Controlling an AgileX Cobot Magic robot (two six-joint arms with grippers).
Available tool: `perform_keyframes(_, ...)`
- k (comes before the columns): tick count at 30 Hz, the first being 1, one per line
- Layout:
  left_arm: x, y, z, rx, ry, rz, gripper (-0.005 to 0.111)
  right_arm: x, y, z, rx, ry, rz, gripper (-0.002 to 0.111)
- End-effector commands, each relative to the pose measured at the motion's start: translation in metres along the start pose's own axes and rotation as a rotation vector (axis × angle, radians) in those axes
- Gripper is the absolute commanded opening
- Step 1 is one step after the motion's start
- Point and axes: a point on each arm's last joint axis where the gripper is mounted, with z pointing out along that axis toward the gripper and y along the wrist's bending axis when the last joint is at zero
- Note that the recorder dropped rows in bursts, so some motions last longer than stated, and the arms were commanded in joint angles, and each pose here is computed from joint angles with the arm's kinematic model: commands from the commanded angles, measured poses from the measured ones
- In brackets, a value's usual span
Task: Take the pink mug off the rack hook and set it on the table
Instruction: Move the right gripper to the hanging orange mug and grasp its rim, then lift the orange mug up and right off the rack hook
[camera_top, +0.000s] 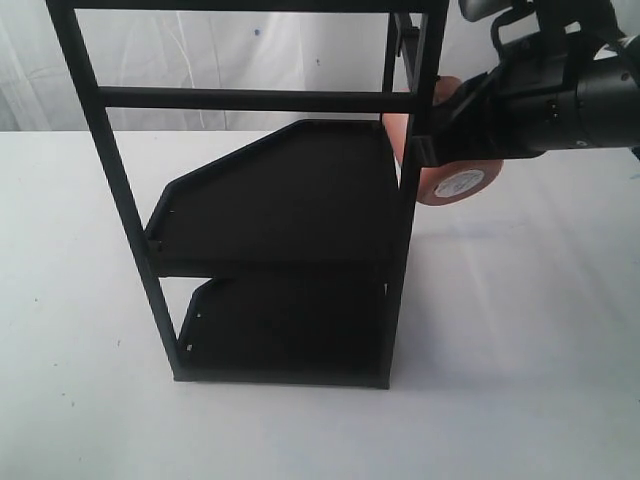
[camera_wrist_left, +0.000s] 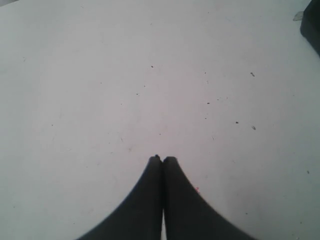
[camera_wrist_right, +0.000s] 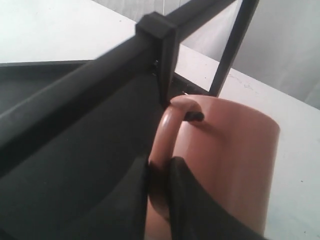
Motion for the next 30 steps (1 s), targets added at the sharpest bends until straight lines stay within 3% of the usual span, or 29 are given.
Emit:
perform_keyframes(1,0.003,-0.001,0.000,0.010,0.023,-0.012,0.000,-0.001,0.000,-0.001,0.000,-0.003,-0.012,0.000)
perform_keyframes(24,0.003,-0.001,0.000,0.010,0.023,-0.012,0.000,-0.011,0.007,-0.036,-0.008,-0.075,-0.035,0.000)
perform_keyframes(30,0.003,-0.001,0.000,0.010,0.023,-0.012,0.000,-0.015,0.005,-0.061,0.076,-0.101,-0.114,0.000)
